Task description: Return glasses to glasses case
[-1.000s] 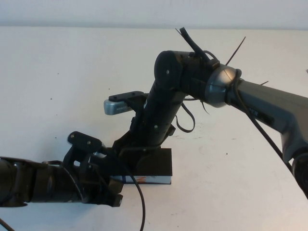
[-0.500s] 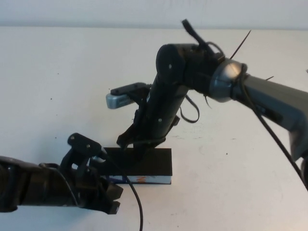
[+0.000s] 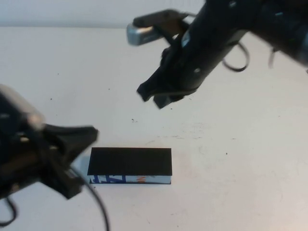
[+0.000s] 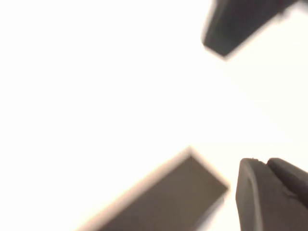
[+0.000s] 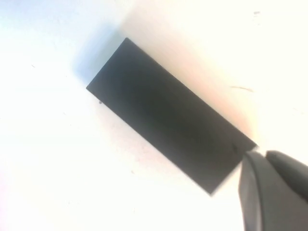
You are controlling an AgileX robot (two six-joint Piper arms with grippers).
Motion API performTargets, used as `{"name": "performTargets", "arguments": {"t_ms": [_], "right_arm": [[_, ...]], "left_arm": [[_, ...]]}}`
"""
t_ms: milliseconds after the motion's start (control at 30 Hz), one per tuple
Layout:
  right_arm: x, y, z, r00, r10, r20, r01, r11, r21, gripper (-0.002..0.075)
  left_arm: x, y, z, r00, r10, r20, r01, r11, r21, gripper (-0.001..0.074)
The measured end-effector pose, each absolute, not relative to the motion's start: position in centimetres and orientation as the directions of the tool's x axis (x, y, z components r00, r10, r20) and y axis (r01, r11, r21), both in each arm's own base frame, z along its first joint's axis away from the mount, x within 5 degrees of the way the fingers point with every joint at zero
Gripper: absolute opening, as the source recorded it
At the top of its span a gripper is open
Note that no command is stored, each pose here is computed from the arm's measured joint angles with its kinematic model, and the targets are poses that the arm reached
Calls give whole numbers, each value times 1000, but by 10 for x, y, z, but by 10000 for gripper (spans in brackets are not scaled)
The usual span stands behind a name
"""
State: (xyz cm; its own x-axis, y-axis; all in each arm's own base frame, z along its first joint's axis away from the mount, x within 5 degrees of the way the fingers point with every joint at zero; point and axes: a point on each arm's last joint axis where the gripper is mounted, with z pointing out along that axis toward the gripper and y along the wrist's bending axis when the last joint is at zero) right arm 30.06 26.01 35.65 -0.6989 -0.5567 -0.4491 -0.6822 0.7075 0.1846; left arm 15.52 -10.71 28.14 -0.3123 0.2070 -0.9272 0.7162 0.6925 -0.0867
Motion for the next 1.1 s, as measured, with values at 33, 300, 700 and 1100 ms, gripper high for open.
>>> {"name": "performTargets", "arguments": {"t_ms": [33,300,700,1100], "right_arm": [[293,253,368,-696,-543,-470,-677,714,177,-11],[217,186,397,-722,-492,-487,-626,764,155,-11],[104,95,369,-617,-346,-707,-615,773,158,-11],[79,70,304,-391,-96,-915,-606,775,178,-11]], "left_arm": [[145,-101,294,-256,172,-951,708,704,-63,-1],[70,-47,324,102,-33,-994,544,839,28,-1],[58,-20,246,77,-91,-993,362,931,-57,-1],[63,-17,200,-52,-77,-996,299,950,-89,-1]]}}
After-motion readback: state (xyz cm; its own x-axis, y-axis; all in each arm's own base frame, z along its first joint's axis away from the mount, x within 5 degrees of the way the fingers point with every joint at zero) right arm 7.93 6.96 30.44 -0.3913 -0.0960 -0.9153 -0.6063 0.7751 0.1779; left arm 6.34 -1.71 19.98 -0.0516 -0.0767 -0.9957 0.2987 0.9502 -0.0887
